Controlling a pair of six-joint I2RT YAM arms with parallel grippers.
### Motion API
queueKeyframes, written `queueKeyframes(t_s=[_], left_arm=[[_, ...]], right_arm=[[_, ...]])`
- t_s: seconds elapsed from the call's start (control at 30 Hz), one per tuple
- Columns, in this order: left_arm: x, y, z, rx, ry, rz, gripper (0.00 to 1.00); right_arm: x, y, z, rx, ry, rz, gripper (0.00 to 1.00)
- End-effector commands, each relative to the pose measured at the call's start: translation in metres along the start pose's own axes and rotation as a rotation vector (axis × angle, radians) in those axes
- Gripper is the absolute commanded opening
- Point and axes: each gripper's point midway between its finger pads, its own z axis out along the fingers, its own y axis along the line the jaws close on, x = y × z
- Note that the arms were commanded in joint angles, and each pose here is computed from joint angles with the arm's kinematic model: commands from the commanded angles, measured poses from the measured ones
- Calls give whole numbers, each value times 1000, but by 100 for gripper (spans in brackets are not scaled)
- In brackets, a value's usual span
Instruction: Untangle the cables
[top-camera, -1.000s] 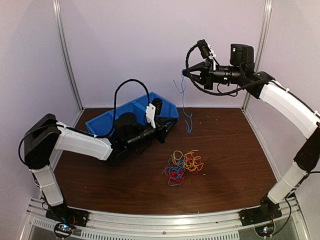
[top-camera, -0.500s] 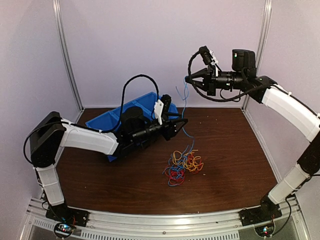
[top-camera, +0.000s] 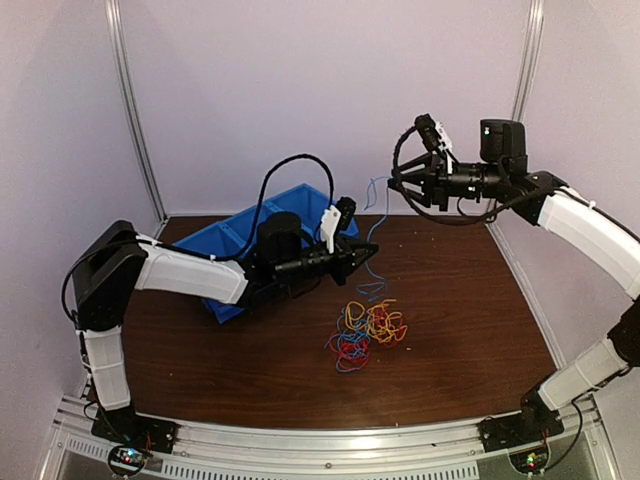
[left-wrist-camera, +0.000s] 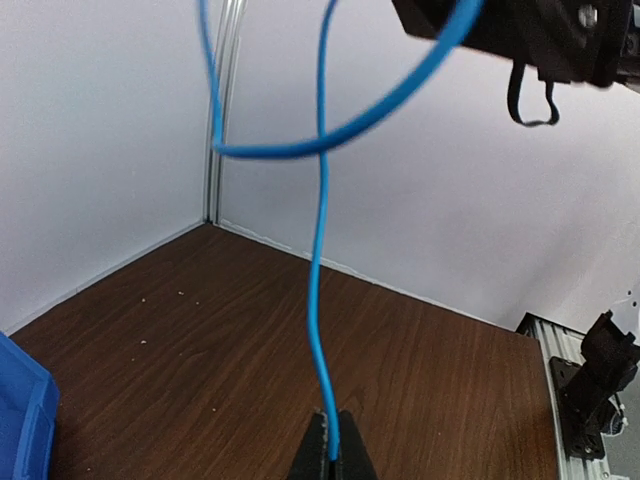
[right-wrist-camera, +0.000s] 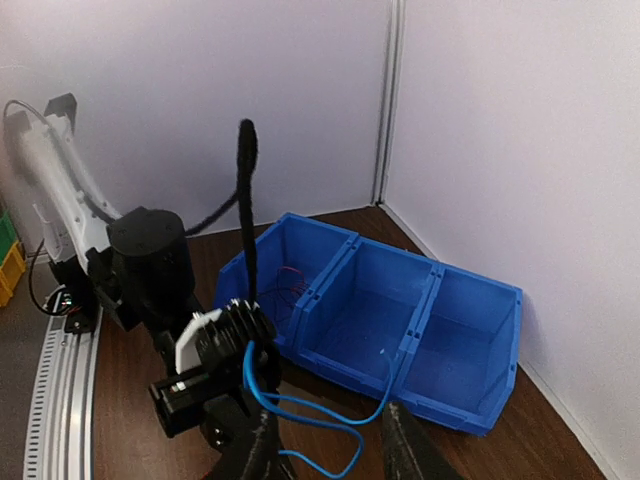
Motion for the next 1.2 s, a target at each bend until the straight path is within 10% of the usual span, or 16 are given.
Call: queueKeyframes(t_s=[0.0,0.4,1.17], left_arm=[[-52,44,-14,-118,-2,50,0],[-97,147,-59,-339,140,151,0],[-79,269,-146,-582,310,118,0]], right_arm=[[51,-33,-38,157,46,51,44],[165,-16,-76,228,174,38,60],[185,-29,-87,276,212,28,60]])
